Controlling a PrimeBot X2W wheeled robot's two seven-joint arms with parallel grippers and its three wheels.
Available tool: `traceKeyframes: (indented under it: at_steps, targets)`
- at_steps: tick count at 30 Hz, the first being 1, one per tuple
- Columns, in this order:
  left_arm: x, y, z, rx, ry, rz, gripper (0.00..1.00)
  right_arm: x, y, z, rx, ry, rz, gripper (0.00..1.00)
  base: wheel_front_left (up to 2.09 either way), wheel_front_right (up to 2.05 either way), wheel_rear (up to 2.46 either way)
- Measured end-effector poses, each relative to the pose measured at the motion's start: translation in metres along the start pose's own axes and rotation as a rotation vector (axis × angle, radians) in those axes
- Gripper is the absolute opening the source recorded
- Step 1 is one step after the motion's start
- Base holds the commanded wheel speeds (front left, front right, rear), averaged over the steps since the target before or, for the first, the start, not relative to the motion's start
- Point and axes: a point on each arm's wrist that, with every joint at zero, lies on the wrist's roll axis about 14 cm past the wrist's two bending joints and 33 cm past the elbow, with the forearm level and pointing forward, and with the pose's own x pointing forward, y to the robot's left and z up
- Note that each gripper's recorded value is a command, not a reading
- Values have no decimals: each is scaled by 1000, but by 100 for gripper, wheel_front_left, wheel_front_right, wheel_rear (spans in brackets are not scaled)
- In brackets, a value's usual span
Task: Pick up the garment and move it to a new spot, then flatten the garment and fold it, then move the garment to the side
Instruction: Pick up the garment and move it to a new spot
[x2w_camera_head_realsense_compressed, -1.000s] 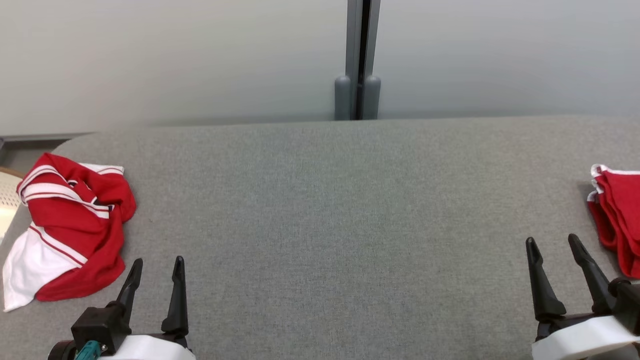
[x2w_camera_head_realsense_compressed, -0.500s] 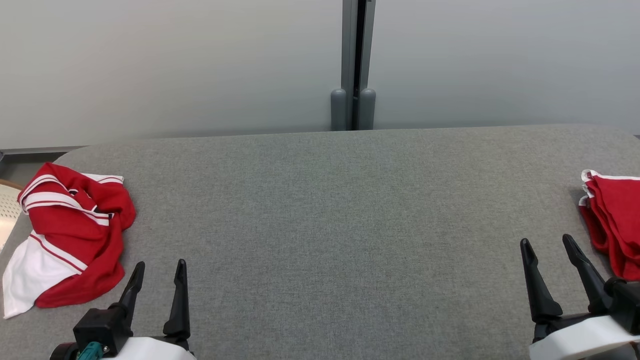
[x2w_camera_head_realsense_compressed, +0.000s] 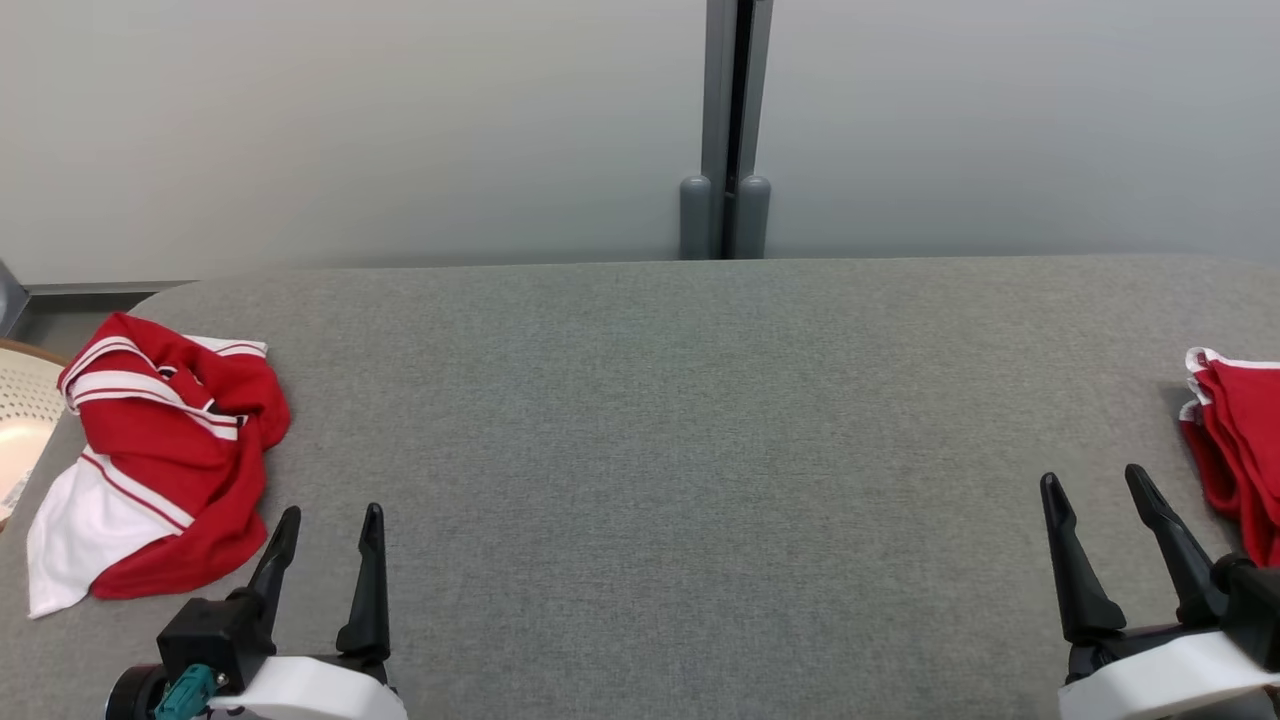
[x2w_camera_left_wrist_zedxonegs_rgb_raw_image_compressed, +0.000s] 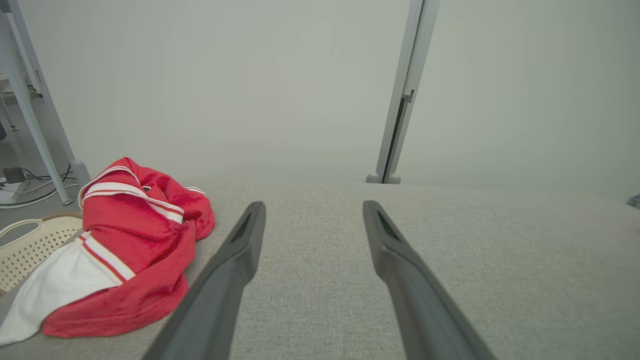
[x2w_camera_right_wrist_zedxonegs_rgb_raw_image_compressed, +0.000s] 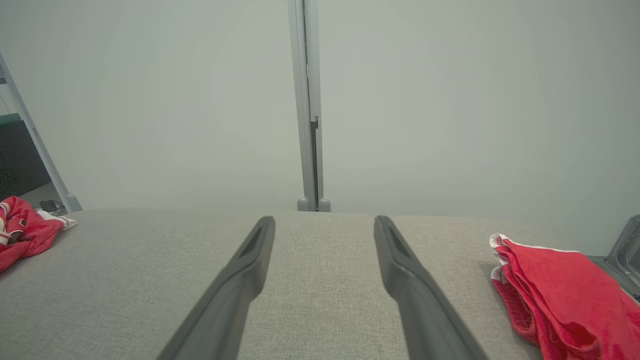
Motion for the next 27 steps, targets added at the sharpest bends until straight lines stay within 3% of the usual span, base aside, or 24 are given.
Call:
traceKeyframes:
  at_steps: [10,20,27]
  targets:
    - [-9,39,25,-7,-87,116,100,27,44,8,-12,-18,151,100,0,0,0]
    - [-53,96,37,24,-141,295,100,50,115,12,-7,-26,366,100,0,0,0]
    - [-77,115,40,39,-151,365,100,55,141,12,-5,-23,442,100,0,0,0]
